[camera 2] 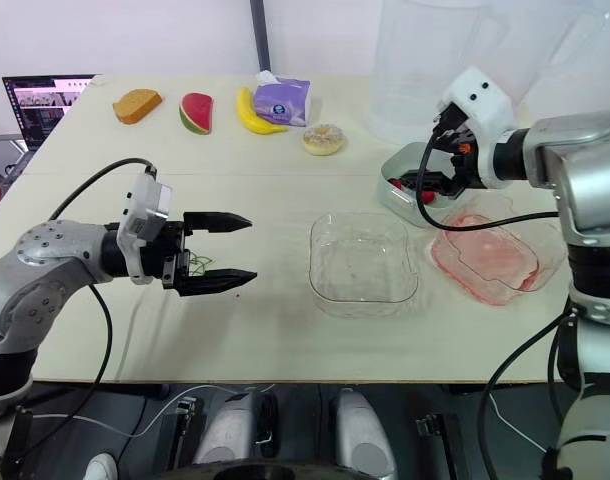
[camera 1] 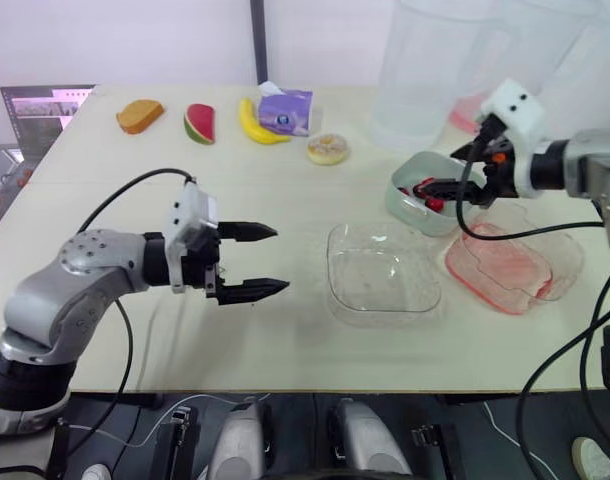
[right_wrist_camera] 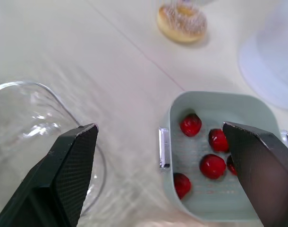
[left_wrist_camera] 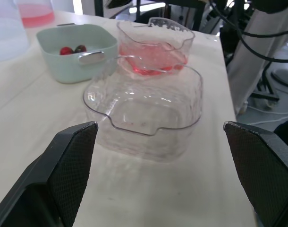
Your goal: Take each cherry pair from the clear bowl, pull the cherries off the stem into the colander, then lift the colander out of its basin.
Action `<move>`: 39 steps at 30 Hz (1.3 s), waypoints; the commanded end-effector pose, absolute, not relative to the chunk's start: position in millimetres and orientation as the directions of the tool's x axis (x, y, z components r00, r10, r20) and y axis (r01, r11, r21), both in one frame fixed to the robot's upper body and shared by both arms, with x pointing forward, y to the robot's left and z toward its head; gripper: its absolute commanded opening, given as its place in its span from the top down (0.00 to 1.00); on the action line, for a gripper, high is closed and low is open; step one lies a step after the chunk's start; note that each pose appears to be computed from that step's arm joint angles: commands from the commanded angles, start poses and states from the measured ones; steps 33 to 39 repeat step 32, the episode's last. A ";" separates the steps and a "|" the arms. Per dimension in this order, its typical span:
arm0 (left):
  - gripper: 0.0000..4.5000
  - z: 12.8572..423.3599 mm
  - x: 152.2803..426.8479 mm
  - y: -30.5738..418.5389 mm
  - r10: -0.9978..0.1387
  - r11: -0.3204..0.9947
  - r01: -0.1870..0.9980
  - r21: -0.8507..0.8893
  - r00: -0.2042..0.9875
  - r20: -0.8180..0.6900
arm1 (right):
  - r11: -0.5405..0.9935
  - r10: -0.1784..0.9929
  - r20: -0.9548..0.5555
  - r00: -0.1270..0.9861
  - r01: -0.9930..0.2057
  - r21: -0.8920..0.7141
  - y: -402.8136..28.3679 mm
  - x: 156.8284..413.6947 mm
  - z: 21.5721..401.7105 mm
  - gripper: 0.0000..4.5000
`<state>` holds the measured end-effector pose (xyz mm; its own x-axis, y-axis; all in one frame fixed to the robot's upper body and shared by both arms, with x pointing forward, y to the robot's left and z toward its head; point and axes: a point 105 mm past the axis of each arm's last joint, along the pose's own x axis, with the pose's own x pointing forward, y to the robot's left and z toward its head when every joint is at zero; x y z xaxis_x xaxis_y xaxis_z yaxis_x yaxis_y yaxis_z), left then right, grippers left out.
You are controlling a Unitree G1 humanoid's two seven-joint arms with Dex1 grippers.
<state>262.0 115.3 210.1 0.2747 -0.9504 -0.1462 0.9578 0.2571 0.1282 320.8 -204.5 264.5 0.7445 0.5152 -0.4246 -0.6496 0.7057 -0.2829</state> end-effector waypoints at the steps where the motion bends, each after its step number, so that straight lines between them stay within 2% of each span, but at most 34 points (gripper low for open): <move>1: 0.00 219.1 265.6 133.8 -0.916 0.365 0.918 0.154 0.384 -0.118 | 0.685 0.611 -0.262 0.747 -0.665 -0.299 -193.5 271.3 272.0 0.01; 7: 0.00 212.5 267.8 154.9 -0.874 0.455 0.878 0.147 0.472 -0.115 | 0.687 0.661 -0.201 0.723 -0.691 -0.226 -205.7 211.1 229.4 0.01; 12: 0.00 206.3 272.4 170.9 -0.846 0.499 0.852 0.158 0.518 -0.123 | 0.719 0.639 -0.171 0.750 -0.661 -0.213 -220.2 193.1 212.4 0.01; 16: 0.00 201.6 271.5 179.2 -0.838 0.510 0.848 0.147 0.528 -0.137 | 0.760 0.579 -0.180 0.795 -0.606 -0.232 -233.1 191.1 200.1 0.01; 39: 0.00 194.6 272.1 180.8 -0.827 0.509 0.846 0.159 0.532 -0.184 | 0.775 0.552 -0.195 0.811 -0.585 -0.240 -242.7 191.1 190.7 0.01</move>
